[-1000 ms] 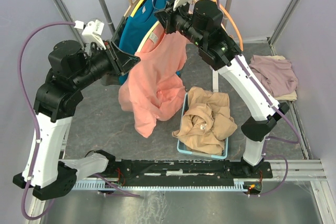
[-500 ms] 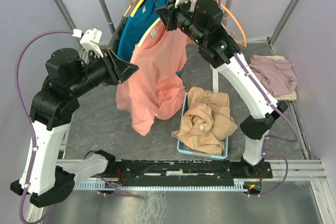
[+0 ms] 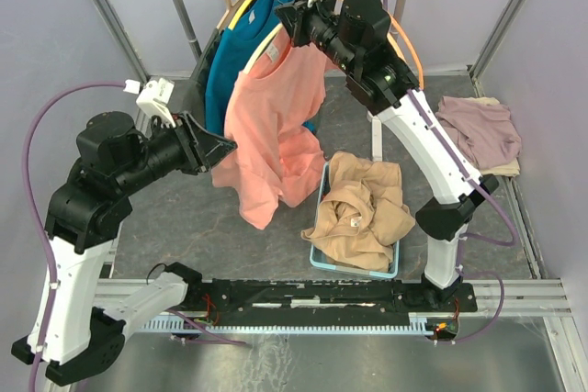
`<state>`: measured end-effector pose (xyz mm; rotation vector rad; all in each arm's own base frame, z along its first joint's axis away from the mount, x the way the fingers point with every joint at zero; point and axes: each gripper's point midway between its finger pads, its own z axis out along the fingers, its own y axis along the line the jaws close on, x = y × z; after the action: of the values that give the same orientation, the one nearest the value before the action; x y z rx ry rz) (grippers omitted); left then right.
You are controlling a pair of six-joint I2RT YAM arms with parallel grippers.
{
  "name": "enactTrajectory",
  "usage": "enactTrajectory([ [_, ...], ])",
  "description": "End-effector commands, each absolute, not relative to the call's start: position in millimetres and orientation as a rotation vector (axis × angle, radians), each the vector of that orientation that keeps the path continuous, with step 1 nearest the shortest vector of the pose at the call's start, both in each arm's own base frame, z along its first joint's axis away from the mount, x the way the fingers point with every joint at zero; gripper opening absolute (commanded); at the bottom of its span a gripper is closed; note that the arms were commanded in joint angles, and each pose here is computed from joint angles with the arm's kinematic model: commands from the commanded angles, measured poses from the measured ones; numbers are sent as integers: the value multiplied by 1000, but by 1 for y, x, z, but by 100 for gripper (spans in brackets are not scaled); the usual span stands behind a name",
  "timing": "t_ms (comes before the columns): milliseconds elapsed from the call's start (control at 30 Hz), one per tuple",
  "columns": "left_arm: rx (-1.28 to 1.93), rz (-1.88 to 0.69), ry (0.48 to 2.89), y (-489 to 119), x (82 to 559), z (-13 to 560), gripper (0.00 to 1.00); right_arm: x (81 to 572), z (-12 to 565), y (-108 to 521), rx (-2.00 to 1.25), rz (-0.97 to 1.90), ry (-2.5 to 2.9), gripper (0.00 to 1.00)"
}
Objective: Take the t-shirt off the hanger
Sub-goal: Pick up the hanger from the clothesline.
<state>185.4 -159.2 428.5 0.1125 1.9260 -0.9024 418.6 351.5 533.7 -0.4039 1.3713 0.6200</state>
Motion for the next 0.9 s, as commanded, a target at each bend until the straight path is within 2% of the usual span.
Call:
enactTrajectory([
  [0, 94, -946, 1961, -161, 176, 420, 36, 403, 602, 332, -311, 658, 1181, 1],
  [67, 89, -943, 1973, -160, 173, 415, 29, 404, 602, 332, -310, 657, 1180, 1],
  [200, 74, -924, 1997, -156, 170, 407, 4, 404, 603, 333, -309, 662, 1179, 1],
  [467, 37, -884, 2015, -147, 166, 401, 3, 402, 603, 333, -315, 671, 1179, 1],
  [500, 29, -875, 2005, -145, 166, 403, 7, 402, 603, 333, -316, 671, 1178, 1],
  [667, 12, -842, 1951, -137, 168, 416, 42, 399, 601, 333, -325, 670, 1181, 1],
  [767, 0, -822, 1938, -135, 172, 419, 57, 398, 601, 332, -328, 670, 1181, 1],
  [867, 4, -815, 1935, -136, 177, 417, 61, 397, 602, 332, -327, 675, 1179, 1],
])
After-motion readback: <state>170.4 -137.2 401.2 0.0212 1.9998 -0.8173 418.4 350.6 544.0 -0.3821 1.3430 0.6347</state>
